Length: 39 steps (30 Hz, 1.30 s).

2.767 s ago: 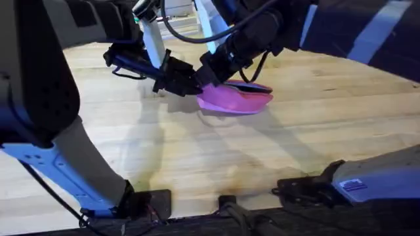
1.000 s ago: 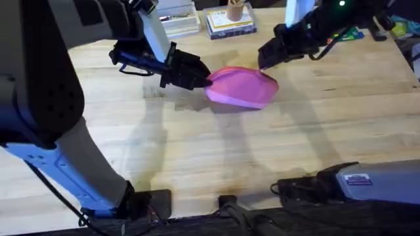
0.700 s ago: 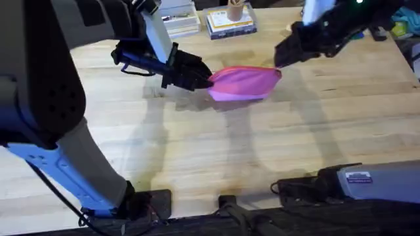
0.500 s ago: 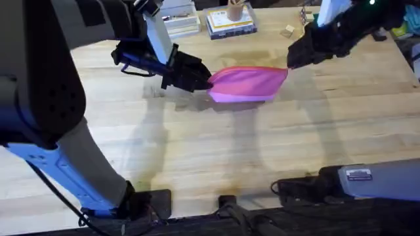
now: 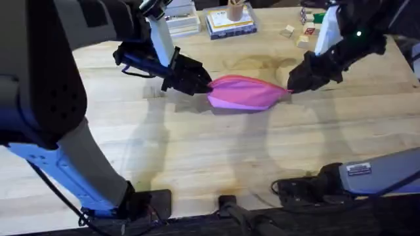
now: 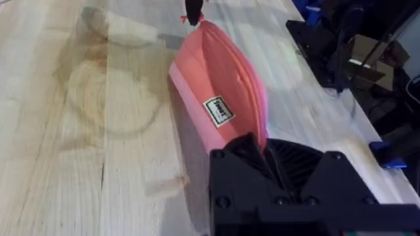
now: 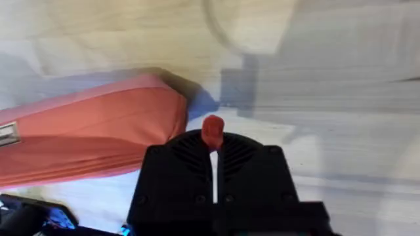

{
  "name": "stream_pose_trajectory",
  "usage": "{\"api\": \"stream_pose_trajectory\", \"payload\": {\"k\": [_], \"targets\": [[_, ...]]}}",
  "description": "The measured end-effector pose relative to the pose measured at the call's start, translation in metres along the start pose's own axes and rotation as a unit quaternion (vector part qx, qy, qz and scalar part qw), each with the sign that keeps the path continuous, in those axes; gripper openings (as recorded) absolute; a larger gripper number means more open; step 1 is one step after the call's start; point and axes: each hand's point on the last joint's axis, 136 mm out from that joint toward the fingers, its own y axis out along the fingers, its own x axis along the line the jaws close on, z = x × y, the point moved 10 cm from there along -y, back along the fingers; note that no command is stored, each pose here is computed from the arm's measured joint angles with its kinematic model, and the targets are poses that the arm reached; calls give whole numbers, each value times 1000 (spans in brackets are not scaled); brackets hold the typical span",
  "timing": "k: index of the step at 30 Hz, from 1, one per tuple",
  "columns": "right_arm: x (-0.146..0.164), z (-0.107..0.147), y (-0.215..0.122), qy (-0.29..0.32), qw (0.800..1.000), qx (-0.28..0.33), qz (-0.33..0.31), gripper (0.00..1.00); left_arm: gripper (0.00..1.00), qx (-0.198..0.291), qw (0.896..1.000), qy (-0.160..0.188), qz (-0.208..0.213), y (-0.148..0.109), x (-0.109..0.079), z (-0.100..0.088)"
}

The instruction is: Unzip the bag, pick up the pens from the table one at a time and place them inside, then zip the bag closed.

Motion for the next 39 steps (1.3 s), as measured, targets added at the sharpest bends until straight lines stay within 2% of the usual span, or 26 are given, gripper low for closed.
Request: {"api": "stream_pose_trajectory", "payload": {"k": [17,24,25,31,32,39], "targets": [[-3,4,5,5,1000,6,1,34,45,4,1000,-1,1,0,0,1],[1,-2,-13,2,1000,-5,5,34,44,7,1000,-1,1,0,0,1],[2,-2,-18,1,1000,-10,6,63,45,7,1000,-1,1,0,0,1],[-14,-4,-65,10,991,-93,94,907,45,33,999,-12,-11,-12,0,10],[-14,-2,-72,8,989,-105,103,973,45,35,999,-14,-15,-14,0,11],[-9,13,-98,0,982,-146,120,997,45,42,999,-17,-18,-17,0,14]]}}
